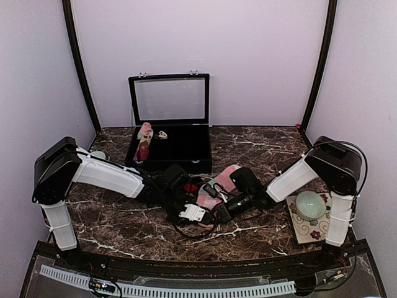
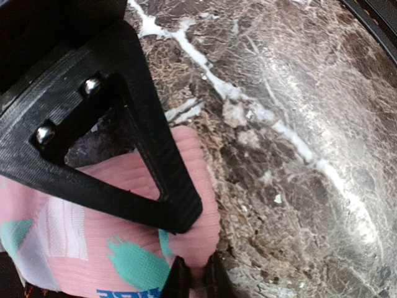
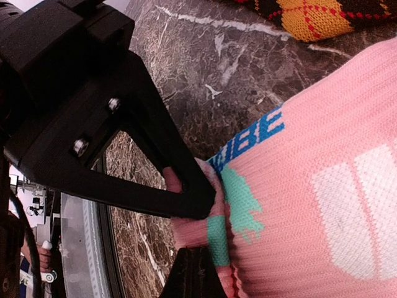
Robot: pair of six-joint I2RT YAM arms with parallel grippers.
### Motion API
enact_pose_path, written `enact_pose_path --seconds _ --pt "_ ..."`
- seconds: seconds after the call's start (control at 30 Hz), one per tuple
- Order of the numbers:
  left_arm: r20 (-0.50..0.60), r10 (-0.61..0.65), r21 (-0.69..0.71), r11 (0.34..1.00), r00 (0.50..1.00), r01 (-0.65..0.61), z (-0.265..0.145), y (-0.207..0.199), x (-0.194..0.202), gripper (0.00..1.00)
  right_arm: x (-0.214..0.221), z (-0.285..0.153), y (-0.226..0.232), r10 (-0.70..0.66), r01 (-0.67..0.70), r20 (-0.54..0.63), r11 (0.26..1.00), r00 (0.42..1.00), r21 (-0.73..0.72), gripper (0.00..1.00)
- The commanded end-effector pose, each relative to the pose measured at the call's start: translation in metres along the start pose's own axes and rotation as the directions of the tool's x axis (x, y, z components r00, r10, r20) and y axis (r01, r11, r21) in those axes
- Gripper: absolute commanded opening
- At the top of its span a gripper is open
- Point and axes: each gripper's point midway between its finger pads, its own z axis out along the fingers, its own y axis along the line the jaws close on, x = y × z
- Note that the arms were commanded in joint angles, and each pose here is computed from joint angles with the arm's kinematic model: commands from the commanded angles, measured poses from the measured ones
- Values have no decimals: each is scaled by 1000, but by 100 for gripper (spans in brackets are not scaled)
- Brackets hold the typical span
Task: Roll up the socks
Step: Roll the sock at the center of the board.
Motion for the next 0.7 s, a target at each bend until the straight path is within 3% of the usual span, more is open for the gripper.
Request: enact_pose_path --seconds 0.0,0.1,0.2,0.47,0.5,0.53,0.57,0.67 --pt "-136 -21 78 996 990 32 17 -30 38 1 69 3 -40 235 -213 -147 965 961 151 2" --pt "-134 -82 123 988 988 99 15 -36 34 0 59 -2 -34 197 -180 -107 973 975 146 21" --pt "-109 -165 206 961 980 185 10 -45 25 0 43 -14 -30 98 -89 -41 977 994 192 34" --pt "-120 -396 392 824 911 410 3 -63 14 0 11 -64 -28 -163 96 129 905 978 414 42" --pt "-129 -407 402 812 904 423 4 -65 14 0 8 -71 -28 -187 107 140 890 972 443 52" --pt "-142 -421 416 796 896 440 3 -67 14 0 5 -78 -27 -208 116 151 876 966 468 70" --pt "-144 -431 424 787 891 449 3 -67 14 0 2 -84 -25 -229 123 162 863 960 491 96" --pt "-150 -464 452 753 873 478 0 -68 11 0 -9 -105 -18 -300 143 205 821 932 552 99"
